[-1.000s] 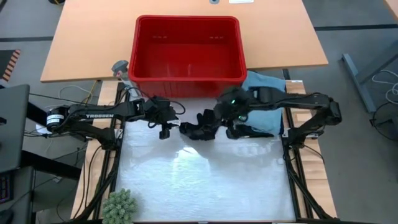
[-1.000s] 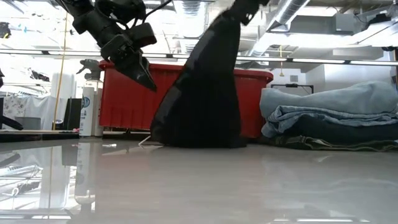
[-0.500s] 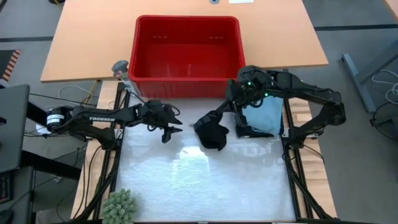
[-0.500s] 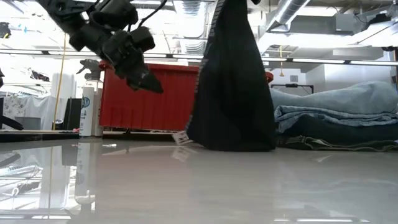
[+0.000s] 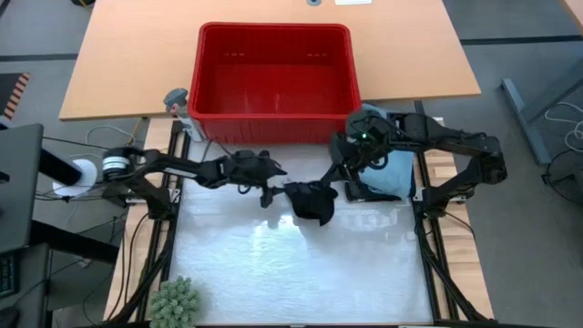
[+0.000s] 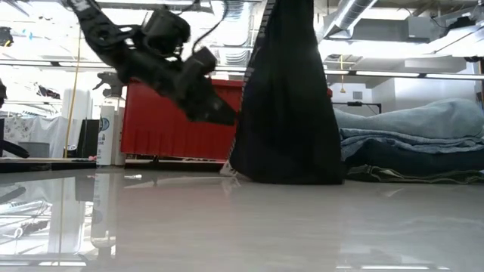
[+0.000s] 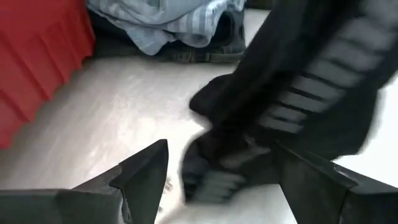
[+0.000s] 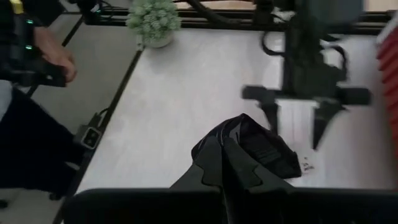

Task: Fold Laundry from Bin
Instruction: Fold the black boxer short

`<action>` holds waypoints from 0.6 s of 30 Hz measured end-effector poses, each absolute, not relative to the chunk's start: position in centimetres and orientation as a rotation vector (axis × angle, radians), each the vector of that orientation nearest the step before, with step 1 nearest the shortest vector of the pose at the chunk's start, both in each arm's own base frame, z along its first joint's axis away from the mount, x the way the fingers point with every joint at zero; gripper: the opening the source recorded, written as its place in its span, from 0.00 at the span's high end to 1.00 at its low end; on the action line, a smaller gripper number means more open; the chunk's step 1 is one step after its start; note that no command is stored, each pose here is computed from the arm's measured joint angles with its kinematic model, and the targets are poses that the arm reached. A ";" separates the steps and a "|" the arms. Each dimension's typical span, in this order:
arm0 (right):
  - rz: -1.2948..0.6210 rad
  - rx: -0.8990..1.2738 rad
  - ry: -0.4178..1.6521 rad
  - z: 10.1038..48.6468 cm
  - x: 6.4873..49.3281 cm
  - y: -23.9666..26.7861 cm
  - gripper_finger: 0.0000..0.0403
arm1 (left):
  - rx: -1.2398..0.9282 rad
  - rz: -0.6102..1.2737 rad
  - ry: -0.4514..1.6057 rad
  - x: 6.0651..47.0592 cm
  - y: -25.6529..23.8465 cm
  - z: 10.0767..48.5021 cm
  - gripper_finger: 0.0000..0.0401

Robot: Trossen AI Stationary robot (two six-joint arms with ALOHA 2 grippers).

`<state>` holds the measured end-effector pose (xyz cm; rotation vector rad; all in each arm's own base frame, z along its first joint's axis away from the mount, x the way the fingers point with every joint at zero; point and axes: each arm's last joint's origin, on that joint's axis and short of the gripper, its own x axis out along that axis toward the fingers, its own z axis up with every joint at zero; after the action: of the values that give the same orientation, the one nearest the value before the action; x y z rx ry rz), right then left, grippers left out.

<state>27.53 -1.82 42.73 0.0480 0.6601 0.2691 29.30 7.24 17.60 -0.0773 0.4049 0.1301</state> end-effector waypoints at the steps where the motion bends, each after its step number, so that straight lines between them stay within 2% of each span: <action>1: 0.277 0.049 0.661 42.7 27.5 -1.6 0.95 | -0.060 0.130 0.417 29.8 7.4 17.4 0.31; 6: 0.309 0.053 0.668 42.7 27.6 -0.5 0.95 | -0.012 0.129 0.444 31.9 8.1 16.9 0.31; 13: 0.320 0.068 0.701 42.5 27.4 0.0 0.95 | -0.129 -0.272 0.528 33.1 7.3 16.4 0.31; 18: 0.320 0.067 0.710 42.4 27.3 0.0 0.95 | -0.152 -0.251 0.547 32.9 7.9 16.4 0.31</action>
<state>27.34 0.04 42.41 0.0667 0.7101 0.3201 32.90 7.92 16.43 -0.1524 0.5475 -0.2513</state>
